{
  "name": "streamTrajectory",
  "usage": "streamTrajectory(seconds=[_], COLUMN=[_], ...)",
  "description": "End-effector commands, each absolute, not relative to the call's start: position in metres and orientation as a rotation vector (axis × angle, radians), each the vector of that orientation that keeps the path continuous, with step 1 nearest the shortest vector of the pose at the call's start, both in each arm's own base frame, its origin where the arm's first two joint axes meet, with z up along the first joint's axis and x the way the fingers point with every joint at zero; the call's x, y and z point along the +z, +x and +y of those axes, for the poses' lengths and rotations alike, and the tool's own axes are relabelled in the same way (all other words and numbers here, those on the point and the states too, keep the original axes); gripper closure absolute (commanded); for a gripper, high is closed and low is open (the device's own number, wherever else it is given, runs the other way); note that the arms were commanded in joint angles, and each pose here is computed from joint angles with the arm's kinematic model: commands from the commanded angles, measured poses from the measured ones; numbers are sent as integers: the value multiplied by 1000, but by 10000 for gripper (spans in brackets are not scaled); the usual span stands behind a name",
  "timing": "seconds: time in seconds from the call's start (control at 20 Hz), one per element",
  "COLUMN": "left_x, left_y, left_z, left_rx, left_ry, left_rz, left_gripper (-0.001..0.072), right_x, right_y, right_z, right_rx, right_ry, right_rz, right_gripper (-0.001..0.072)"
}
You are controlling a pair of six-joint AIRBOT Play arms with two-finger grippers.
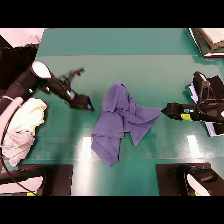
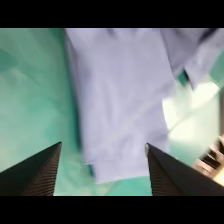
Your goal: Fold the shirts.
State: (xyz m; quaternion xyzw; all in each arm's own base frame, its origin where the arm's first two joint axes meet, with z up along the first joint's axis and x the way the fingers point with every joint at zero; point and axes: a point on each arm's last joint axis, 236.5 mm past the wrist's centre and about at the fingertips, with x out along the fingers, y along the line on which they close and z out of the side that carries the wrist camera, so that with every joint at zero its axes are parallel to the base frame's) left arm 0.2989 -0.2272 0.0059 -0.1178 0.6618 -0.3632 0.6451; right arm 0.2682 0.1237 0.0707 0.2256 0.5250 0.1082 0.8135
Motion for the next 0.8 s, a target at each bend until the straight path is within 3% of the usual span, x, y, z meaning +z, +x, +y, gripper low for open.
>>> streamTrajectory(seconds=[0.0, 0.75], left_x=[-39, -63], left_y=[262, 248], left_z=[-245, -258], left_rx=[-837, -812], left_ry=[-320, -181], left_rz=[1563, 1571], left_gripper=[101, 104], right_x=[64, 84], right_y=[272, 285], right_z=[133, 162], right_rx=[253, 346], right_ry=[500, 428], right_rz=[1160, 1130], right_gripper=[698, 697])
